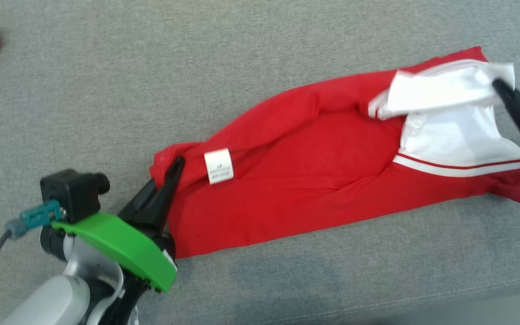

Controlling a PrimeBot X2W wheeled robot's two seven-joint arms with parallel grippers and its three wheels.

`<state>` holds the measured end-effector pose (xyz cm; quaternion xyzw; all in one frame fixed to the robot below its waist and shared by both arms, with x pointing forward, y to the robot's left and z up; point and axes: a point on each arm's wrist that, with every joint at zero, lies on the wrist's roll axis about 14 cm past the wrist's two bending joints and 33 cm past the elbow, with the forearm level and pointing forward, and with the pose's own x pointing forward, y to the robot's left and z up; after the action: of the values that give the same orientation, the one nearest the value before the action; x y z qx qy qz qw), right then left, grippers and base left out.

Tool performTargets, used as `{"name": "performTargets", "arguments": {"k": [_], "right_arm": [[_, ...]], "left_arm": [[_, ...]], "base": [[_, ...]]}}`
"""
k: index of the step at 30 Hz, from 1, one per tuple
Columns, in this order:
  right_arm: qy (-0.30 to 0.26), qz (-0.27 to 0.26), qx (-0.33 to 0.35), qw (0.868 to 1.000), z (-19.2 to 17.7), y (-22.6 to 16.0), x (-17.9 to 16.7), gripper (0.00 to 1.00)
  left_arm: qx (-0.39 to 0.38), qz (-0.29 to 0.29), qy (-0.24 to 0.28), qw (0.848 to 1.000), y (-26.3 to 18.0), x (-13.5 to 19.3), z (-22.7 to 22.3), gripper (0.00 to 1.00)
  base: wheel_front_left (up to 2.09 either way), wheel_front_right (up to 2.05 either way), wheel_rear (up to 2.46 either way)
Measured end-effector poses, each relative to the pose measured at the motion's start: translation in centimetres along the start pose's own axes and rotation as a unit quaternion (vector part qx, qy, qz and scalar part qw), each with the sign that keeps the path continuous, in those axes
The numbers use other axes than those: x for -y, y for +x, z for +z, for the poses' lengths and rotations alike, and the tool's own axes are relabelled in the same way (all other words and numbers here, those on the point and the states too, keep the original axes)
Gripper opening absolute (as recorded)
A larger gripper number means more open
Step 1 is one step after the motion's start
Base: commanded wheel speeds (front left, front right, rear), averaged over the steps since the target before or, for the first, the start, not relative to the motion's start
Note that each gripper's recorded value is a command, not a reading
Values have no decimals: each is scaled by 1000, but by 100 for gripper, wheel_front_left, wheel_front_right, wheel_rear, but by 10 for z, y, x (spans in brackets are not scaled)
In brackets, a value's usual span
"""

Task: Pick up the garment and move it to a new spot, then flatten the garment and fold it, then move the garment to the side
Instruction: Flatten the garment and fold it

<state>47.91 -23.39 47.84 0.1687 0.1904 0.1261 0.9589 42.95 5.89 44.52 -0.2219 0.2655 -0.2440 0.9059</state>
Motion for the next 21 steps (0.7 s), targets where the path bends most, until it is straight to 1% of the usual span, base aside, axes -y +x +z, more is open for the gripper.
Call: {"name": "performTargets", "arguments": {"k": [4,8,12,15,18,21], "right_arm": [[23,-23,13,999,-7,-27,7,0],[48,-38,10,998,-20,-44,11,0],[59,-52,0,997,-31,-48,17,0],[66,-52,-12,996,-41,-46,15,0],[65,-52,-20,996,-46,-46,15,0],[57,-61,-41,996,-56,-49,21,0]], "left_arm": [[-1,-5,-29,1000,-8,9,-12,0],[-10,-3,-55,998,-13,11,-24,0],[-4,23,-56,998,-13,-4,-27,0],[-4,35,-54,998,-15,-12,-30,0],[-8,40,-61,997,-18,-14,-33,0],[-16,40,-76,996,-19,-13,-41,0]], "base": [[0,0,0],[0,0,0],[0,0,0],[0,0,0],[0,0,0],[0,0,0]]}}
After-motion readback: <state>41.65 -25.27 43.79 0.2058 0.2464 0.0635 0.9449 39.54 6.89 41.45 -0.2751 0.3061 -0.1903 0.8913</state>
